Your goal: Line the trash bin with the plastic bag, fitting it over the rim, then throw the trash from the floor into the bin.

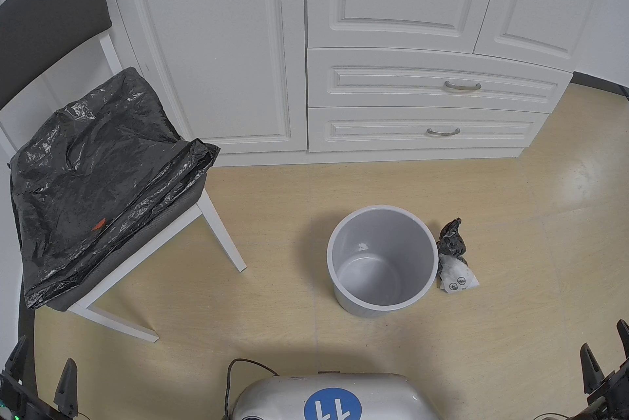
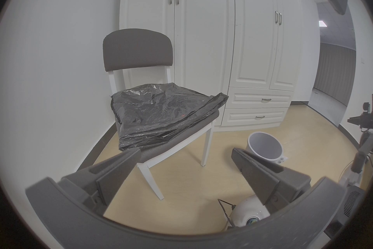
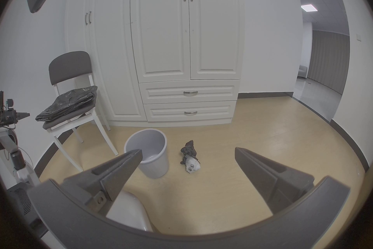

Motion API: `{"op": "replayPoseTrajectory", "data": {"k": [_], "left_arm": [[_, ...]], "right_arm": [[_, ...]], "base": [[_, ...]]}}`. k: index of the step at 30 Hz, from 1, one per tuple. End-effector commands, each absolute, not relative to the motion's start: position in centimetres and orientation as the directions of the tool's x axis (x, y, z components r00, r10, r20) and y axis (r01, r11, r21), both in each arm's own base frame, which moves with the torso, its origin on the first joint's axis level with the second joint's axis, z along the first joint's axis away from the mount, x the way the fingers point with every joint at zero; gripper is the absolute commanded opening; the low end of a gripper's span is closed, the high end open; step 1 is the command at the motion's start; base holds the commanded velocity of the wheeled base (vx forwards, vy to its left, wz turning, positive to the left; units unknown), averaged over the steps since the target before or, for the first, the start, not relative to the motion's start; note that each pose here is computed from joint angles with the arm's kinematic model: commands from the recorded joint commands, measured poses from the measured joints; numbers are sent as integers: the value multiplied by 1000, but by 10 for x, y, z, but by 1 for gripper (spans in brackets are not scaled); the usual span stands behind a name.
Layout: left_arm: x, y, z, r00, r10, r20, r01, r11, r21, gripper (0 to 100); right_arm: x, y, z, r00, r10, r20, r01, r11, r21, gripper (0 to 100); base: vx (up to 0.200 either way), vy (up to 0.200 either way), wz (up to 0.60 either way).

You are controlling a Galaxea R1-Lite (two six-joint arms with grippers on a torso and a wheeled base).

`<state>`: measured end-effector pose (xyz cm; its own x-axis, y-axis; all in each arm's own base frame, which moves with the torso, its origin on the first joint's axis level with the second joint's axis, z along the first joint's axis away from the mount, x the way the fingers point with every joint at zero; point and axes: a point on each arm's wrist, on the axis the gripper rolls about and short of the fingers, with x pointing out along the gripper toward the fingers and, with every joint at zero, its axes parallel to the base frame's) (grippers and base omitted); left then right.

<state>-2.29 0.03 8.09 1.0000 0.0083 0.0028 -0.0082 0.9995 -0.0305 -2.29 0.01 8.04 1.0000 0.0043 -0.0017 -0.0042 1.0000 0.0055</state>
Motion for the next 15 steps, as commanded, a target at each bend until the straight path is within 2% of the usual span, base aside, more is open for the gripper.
{"op": "replayPoseTrajectory", "data": {"k": [1, 15], "left_arm": [[-23, 0, 76, 1000, 9, -2, -9, 999, -32, 100], [-23, 0, 76, 1000, 9, -2, -9, 999, -35, 100]], "right_arm": [[-23, 0, 76, 1000, 5, -2, -5, 1000, 6, 100], [-23, 0, 76, 1000, 3, -2, -3, 1000, 8, 100]], "base": [[0, 0, 0], [0, 0, 0]]}}
